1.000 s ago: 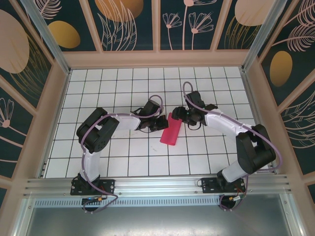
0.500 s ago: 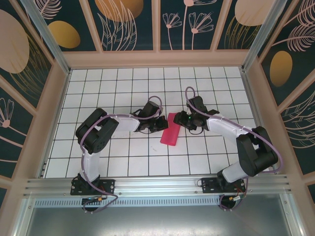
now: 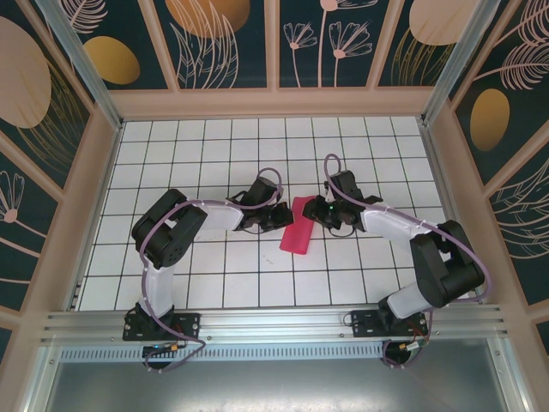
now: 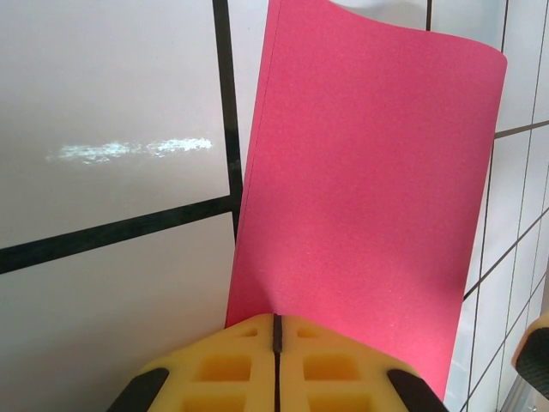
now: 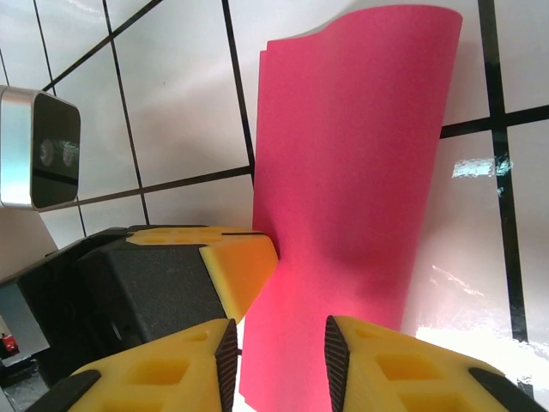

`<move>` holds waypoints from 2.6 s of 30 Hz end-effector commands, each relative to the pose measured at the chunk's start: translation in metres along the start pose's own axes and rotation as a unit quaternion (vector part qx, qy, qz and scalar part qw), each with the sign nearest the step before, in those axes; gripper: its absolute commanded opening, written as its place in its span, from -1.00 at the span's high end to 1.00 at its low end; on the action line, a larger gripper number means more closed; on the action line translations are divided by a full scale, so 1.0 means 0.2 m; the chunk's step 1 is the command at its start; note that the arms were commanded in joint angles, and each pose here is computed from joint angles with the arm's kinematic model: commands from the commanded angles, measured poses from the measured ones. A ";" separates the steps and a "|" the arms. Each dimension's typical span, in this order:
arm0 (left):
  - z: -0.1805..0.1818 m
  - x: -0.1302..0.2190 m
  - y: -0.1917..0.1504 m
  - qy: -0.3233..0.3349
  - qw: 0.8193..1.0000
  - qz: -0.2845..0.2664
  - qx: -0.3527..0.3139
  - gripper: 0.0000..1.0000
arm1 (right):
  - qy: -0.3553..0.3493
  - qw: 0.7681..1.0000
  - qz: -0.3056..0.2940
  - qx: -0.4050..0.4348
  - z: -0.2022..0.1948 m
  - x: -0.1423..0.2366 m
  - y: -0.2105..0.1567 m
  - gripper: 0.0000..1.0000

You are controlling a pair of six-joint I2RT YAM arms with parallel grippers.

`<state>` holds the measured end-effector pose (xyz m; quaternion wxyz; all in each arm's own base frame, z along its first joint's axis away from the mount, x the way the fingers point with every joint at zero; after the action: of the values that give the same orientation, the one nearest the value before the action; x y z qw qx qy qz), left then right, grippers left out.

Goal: Fold a paper plane with a square sheet of paper (pick it up from the middle)
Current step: Hold the square sheet of paper at the center of the table, then fold the square sheet of paper in half at the center of the table.

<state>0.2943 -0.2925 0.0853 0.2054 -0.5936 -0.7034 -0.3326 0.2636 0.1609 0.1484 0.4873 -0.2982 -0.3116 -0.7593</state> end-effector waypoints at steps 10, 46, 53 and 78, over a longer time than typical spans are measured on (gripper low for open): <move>-0.03 0.03 -0.02 -0.024 1.000 -0.003 0.003 0.80 | 0.008 1.000 0.009 -0.022 -0.05 -0.05 0.01 0.38; 0.06 -0.03 -0.06 0.015 1.000 0.015 0.002 0.80 | 0.051 0.998 0.013 -0.025 -0.02 -0.08 0.04 0.60; 0.07 -0.04 -0.06 0.017 1.000 0.017 0.002 0.81 | 0.020 0.999 0.022 -0.035 -0.12 -0.13 0.01 0.60; 0.11 -0.07 -0.11 0.030 0.999 0.034 0.009 0.82 | -0.003 0.999 0.029 -0.035 -0.20 -0.10 -0.03 0.56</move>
<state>0.2901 -0.2920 0.0829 0.2001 -0.5966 -0.7061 -0.3248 0.2652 0.1483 0.0975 0.4968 -0.3327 -0.2718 -0.7541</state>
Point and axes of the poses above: each hand's point on the last joint's axis, 136 mm out from that joint toward the fingers, its own x axis back along the fingers, its own z axis along the line the jaws close on, y = z × x, the point moved 10 cm from there along x, back along the fingers, and after that the axes turned 4 degrees about -x, right-handed, at the moved point
